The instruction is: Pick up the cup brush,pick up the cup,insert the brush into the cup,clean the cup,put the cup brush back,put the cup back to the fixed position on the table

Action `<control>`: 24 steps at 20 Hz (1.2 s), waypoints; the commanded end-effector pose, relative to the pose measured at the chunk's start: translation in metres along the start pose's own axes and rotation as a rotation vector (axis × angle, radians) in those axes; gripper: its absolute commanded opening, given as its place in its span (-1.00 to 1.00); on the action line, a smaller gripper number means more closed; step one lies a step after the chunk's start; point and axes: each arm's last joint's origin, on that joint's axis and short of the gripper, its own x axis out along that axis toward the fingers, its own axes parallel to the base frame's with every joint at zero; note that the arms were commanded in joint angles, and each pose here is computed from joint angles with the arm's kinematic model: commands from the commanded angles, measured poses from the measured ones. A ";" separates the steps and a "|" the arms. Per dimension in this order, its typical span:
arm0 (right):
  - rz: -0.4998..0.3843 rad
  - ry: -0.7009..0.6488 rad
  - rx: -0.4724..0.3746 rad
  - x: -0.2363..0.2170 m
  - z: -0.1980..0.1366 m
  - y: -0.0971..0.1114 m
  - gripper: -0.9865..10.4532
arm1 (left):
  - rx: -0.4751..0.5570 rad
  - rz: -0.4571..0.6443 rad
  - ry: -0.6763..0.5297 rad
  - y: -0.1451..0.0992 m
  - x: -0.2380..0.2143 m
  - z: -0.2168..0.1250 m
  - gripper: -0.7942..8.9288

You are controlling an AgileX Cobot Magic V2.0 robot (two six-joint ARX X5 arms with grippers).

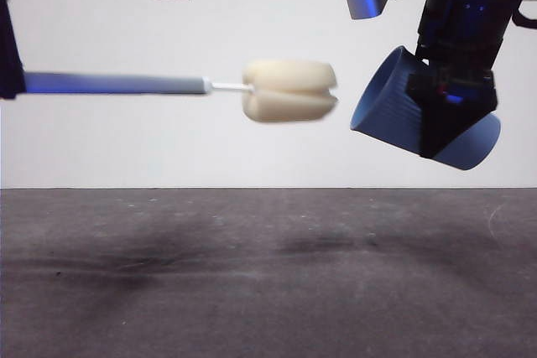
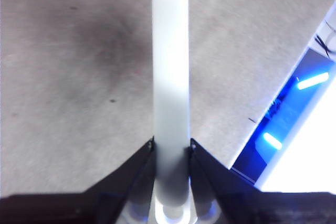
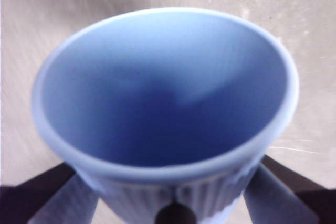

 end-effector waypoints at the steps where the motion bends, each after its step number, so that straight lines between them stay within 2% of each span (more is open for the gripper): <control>1: -0.012 0.034 -0.136 -0.002 0.002 0.005 -0.85 | 0.035 -0.017 -0.002 -0.004 0.008 0.007 -0.85; 6: -0.046 0.065 -0.247 -0.006 0.008 0.012 -0.85 | 0.080 -0.042 0.012 -0.012 0.021 0.017 -0.85; 14: -0.003 0.094 -0.389 0.004 0.022 0.033 -0.85 | 0.109 -0.055 -0.001 -0.019 0.031 0.027 -0.85; 24: 0.035 0.040 -0.507 0.006 0.045 0.064 -0.85 | 0.117 -0.097 -0.052 -0.030 0.055 0.048 -0.85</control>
